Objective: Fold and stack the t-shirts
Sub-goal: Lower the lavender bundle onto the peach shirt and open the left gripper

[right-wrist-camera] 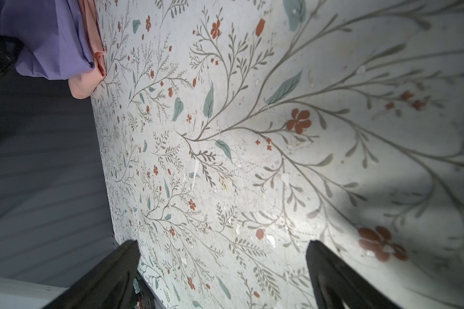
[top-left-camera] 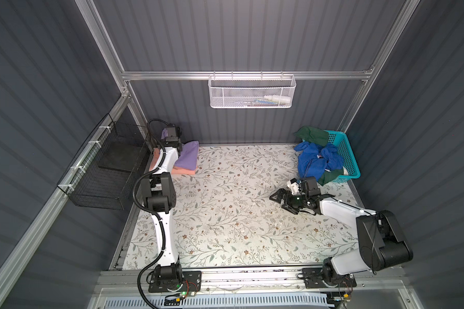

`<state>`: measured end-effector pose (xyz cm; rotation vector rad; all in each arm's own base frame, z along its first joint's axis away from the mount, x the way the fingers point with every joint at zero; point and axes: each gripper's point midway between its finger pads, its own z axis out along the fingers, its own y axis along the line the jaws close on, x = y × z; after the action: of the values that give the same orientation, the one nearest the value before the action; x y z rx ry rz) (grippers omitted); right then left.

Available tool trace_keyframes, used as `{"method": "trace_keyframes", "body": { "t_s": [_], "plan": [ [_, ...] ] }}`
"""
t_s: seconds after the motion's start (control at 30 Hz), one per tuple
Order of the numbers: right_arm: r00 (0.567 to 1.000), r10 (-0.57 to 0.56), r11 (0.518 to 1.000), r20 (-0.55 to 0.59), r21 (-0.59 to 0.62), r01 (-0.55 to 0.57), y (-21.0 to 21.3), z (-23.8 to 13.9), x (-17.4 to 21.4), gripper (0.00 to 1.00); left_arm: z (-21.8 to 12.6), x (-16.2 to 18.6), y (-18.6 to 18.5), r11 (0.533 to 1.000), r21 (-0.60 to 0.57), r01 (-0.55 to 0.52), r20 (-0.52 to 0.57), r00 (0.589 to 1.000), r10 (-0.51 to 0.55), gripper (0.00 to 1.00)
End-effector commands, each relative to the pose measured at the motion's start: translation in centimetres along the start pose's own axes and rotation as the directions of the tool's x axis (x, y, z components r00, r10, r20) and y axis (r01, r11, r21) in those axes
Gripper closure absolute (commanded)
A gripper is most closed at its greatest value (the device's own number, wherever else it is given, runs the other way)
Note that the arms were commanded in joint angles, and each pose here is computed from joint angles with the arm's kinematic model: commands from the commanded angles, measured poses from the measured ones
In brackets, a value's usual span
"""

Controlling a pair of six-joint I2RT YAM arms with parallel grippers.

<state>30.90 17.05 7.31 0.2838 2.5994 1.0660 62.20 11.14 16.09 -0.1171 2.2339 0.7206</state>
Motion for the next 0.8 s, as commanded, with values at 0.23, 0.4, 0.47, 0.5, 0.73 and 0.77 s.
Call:
{"method": "trace_keyframes", "body": {
  "t_s": [0.23,0.4,0.47,0.5,0.73,0.77],
  "plan": [
    [0.999,-0.037,0.999,0.022,0.025,0.036,0.2,-1.3,0.0,0.01,1.8,1.1,2.5,0.989,-0.144,0.014,-0.026,1.0,-0.018,0.3],
    [0.999,-0.04,0.998,0.03,0.04,0.039,-0.1,-1.5,0.0,0.01,-0.1,1.4,3.0,0.988,-0.123,0.097,0.0,0.995,-0.098,0.0],
    [0.998,-0.058,0.998,0.032,0.03,0.057,0.3,-1.6,0.0,0.01,-1.1,1.5,2.6,0.99,-0.083,0.116,0.023,0.993,-0.114,0.0],
    [0.997,-0.066,0.997,0.033,0.028,0.065,0.4,-1.7,0.0,0.01,-1.7,1.6,2.4,0.989,-0.069,0.131,0.032,0.991,-0.129,0.0],
    [0.991,-0.118,0.992,0.067,0.042,0.115,1.3,-3.0,-0.5,0.01,-6.4,1.9,0.1,0.986,0.016,0.165,0.104,0.981,-0.166,0.0],
    [0.989,-0.126,0.992,0.072,0.041,0.123,1.5,-3.1,-0.6,0.01,-7.2,1.9,-0.4,0.985,0.033,0.169,0.115,0.978,-0.172,0.0]
  ]
}}
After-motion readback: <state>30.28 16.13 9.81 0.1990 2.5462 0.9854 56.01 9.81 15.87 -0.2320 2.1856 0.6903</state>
